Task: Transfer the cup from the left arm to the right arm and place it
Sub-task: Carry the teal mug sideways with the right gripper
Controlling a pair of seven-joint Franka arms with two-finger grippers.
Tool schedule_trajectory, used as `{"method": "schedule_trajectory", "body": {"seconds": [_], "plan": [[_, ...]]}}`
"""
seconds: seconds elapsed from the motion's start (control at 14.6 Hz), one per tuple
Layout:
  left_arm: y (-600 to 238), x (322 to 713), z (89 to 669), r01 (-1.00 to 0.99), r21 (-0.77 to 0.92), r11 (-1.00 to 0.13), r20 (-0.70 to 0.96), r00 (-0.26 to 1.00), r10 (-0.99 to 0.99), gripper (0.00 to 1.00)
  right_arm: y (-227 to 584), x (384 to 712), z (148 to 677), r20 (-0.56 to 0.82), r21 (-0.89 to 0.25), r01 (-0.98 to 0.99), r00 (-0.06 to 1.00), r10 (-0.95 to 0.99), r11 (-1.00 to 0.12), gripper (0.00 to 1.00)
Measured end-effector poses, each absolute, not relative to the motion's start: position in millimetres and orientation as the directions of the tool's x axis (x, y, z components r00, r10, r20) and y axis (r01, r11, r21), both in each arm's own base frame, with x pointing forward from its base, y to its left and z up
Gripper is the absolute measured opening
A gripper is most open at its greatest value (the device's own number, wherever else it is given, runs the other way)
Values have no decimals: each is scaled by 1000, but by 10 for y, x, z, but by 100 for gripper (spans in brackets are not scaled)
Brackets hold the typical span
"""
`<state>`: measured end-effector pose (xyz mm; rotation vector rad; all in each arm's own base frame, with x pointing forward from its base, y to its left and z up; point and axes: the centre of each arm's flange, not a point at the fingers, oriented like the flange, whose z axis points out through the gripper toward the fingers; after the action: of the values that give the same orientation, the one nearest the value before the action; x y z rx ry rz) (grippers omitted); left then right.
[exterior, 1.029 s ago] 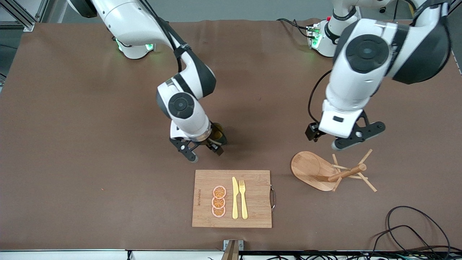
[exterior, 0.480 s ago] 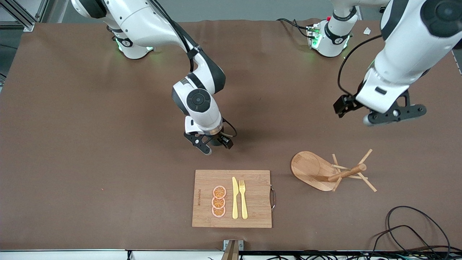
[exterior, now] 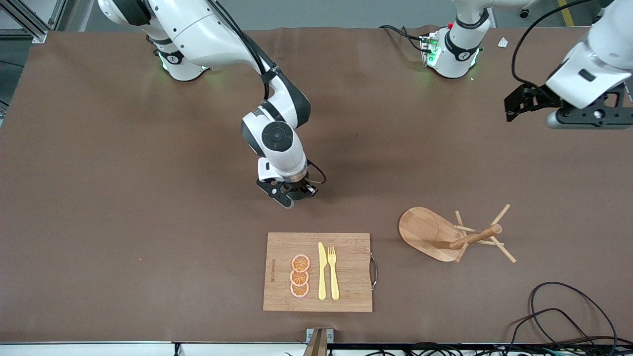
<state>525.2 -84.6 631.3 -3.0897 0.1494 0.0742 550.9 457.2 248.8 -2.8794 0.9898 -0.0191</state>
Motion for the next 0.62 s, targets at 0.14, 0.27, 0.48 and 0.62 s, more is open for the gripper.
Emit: {"method": "schedule_trajectory", "body": {"seconds": [0.14, 0.27, 0.48, 0.62], "plan": [[-846, 5251, 6303, -111, -44, -993, -53, 993, -108, 100, 4528, 5542, 2513, -16, -89, -597, 801, -599, -797, 6], [-867, 5252, 6320, -113, -44, -993, -47, 993, -111, 100, 4375, 5640, 2576, -12, -68, -581, 813, -582, -811, 6], [-869, 5254, 6368, -108, -44, -993, -36, 994, -107, 100, 3785, 6021, 2668, 15, -6, -536, 844, -536, -844, 5], [-865, 5255, 6372, -107, -44, -993, -35, 994, -106, 100, 3276, 6310, 2835, 33, 13, -518, 855, -517, -855, 5]]}}
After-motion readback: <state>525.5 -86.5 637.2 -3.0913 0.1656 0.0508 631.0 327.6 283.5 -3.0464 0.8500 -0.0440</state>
